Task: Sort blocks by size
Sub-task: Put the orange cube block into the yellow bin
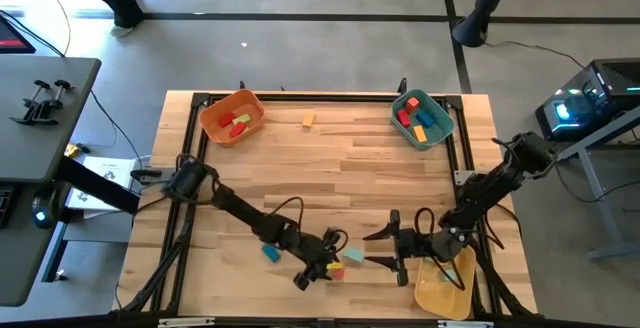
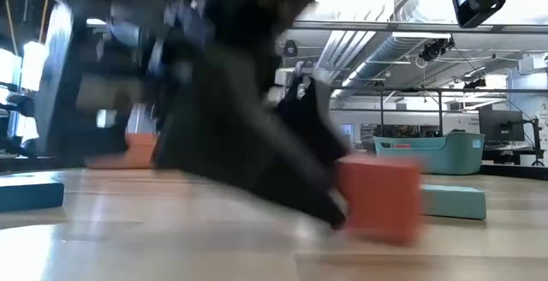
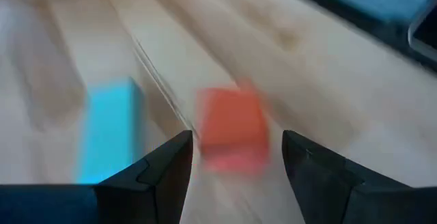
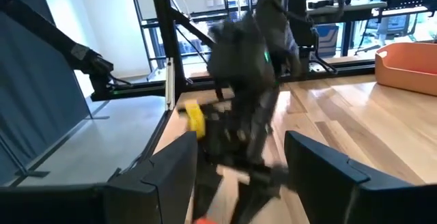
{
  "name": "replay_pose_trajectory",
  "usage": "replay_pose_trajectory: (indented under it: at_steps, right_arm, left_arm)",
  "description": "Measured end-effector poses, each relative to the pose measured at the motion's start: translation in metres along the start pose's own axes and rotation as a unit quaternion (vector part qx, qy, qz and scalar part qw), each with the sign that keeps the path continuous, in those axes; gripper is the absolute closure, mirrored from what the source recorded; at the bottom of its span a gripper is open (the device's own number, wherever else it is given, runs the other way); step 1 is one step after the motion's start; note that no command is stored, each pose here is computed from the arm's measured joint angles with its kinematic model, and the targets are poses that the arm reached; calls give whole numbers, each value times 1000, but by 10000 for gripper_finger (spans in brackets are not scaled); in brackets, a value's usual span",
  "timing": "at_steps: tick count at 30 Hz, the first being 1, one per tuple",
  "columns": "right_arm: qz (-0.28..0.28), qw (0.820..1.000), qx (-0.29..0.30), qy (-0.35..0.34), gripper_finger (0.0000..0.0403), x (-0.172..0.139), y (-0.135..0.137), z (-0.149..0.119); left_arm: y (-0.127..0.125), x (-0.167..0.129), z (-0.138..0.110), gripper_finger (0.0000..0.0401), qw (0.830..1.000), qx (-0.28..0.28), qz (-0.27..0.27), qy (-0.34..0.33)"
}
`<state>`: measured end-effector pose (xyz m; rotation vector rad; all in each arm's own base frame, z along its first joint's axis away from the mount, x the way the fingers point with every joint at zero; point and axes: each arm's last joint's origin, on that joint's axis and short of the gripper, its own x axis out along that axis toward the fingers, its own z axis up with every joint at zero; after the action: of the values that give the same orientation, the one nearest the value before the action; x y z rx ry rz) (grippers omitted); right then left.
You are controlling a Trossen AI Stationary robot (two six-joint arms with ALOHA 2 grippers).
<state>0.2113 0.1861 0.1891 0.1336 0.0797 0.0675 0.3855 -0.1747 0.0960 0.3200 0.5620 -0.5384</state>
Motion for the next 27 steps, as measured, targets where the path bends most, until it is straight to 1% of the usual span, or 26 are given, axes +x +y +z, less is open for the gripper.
replay_pose_trajectory:
  at_steps: [1, 3, 8, 11, 15, 23, 27]
  right_arm:
    - [-1, 1000, 2, -1, 185, 0, -1, 0]
    - [-2, 1000, 3, -1, 185, 1, -1, 0]
    - [-3, 1000, 4, -2, 185, 1, -1, 1]
    - [-3, 1000, 14, -2, 185, 1, -1, 1]
    - [-3, 1000, 18, -2, 185, 1, -1, 1]
    - [2, 997, 73, -1, 185, -1, 1, 0]
    - [13, 995, 94, 1, 185, -4, 6, -1]
  left_arm:
    - [2, 2, -5, 189, 1000, -7, -8, 5]
    - [6, 3, -8, 190, 1000, -14, -20, 2]
    - [7, 4, -8, 190, 1000, -16, -18, 0]
    - [5, 5, -6, 190, 1000, -3, -18, -13]
    - [4, 7, -2, 190, 999, 25, -11, -45]
    - [3, 22, -11, 190, 994, 38, -4, -105]
    - [-3, 29, -9, 190, 990, 42, 16, -135]
